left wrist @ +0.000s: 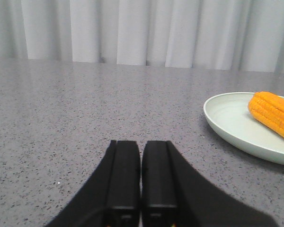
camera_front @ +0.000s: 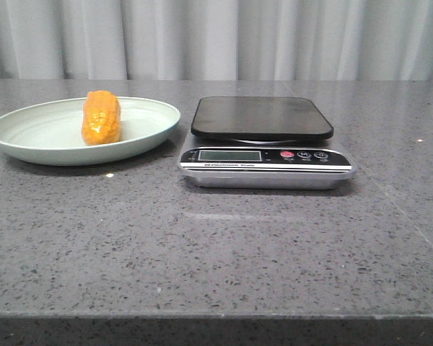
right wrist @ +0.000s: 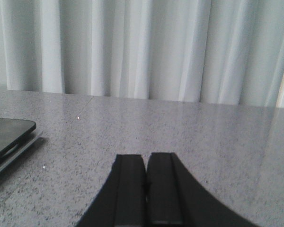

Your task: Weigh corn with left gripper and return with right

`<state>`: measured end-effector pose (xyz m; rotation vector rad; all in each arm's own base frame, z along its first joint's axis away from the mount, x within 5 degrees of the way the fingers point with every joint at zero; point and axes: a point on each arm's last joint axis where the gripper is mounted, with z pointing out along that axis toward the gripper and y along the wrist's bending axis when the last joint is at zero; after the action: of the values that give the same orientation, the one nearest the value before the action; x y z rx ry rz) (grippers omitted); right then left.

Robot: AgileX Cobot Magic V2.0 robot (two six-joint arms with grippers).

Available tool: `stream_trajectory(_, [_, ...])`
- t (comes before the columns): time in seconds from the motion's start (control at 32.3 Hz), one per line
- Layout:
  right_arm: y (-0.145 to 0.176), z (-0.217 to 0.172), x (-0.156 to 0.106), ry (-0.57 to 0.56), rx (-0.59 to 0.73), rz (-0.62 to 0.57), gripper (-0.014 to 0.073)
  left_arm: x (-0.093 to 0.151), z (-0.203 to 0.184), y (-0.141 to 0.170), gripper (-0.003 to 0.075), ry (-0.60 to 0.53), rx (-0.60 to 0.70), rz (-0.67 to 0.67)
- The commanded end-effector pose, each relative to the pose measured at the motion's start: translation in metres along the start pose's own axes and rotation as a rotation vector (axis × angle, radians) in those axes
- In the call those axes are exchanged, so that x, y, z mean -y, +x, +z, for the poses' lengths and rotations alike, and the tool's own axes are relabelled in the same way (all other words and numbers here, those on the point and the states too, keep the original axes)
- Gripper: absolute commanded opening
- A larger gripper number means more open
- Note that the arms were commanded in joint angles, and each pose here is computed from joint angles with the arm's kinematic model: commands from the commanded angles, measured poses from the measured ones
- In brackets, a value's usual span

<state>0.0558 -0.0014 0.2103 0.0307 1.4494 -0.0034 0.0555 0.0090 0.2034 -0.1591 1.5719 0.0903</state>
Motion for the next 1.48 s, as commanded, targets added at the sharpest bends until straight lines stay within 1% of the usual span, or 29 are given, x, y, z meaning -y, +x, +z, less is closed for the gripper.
stream_trajectory(0.0, [-0.0081,-0.0014,0.0003,0.006,0.088,0.013,0.0139,0.0004,-0.0017,-0.0056,0.0133,0.005,0.087,-0.005])
stream_trajectory(0.06, [-0.0068,-0.0013,0.0003,0.005,0.071,0.005,0.0139,0.0004,-0.0017,-0.0056,0.0133,0.005,0.087,-0.005])
stream_trajectory(0.28, [-0.0063,-0.0013,-0.0002,-0.001,0.065,0.05,0.0139,0.0004,-0.0017,-0.0056,0.0133,0.005,0.087,-0.005])
stream_trajectory(1.45, [-0.0063,-0.0013,-0.0002,-0.001,0.065,0.049,0.0139,0.0004,-0.0017,-0.0056,0.0133,0.005,0.087,-0.005])
